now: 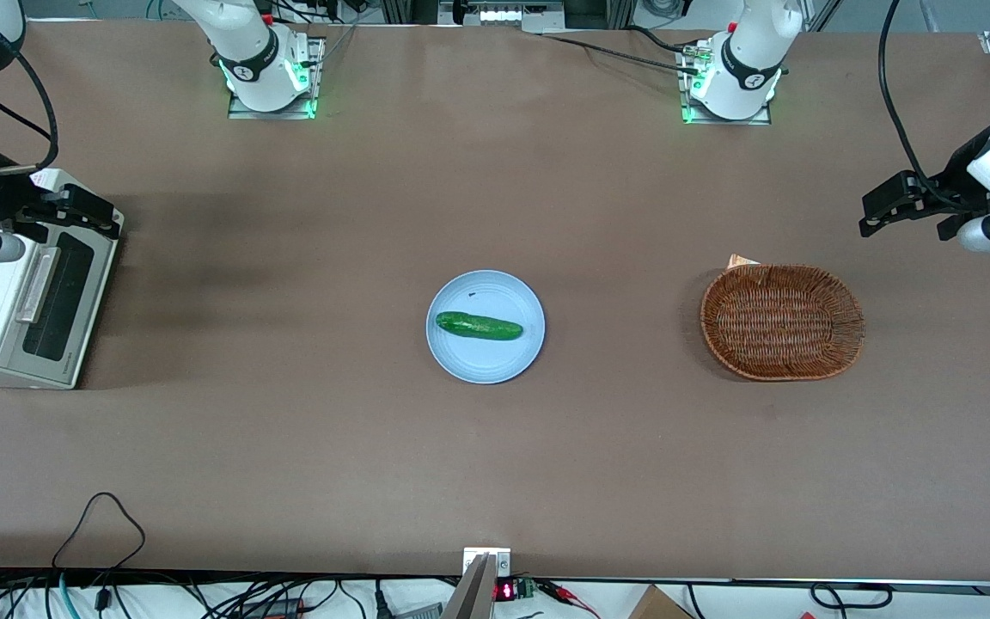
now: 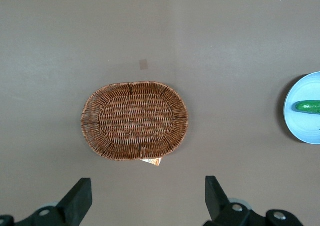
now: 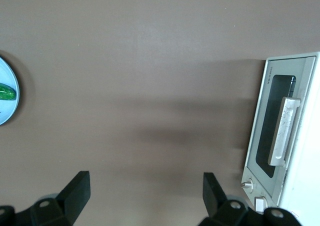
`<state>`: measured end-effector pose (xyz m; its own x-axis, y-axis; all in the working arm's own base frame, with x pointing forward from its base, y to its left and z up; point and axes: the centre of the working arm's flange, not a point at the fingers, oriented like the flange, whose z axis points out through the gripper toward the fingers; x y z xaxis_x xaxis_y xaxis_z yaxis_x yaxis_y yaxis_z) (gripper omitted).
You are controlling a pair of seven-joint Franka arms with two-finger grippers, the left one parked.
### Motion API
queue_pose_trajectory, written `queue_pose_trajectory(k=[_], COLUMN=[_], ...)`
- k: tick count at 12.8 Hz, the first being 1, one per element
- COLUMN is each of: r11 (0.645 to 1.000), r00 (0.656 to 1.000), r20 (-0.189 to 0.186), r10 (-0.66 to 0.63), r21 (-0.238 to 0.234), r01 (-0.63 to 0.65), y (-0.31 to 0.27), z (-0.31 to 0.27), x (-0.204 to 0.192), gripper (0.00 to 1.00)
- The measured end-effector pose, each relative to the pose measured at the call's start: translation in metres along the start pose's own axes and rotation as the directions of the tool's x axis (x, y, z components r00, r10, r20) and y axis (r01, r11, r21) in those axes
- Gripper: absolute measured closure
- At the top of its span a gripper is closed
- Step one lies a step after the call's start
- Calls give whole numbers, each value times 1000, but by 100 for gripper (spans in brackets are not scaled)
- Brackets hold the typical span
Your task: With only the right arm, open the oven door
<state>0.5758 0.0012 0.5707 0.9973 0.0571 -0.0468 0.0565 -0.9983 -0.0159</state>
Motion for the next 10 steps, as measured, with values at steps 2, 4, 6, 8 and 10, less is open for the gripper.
queue_pose_trajectory(k=[2,4,6,8,10], r11=[1000,1000,1000,1000,1000], r00=[1000,1000,1000,1000,1000], r20=[-1,-3,-4,-5,-7], r10=[0,0,0,0,0], r21=[0,0,0,0,0], r01=[0,0,0,0,0], y=[0,0,0,0,0], z=[-1,-1,-2,-2,-3], x=[0,0,0,0,0], gripper=[0,0,0,0,0])
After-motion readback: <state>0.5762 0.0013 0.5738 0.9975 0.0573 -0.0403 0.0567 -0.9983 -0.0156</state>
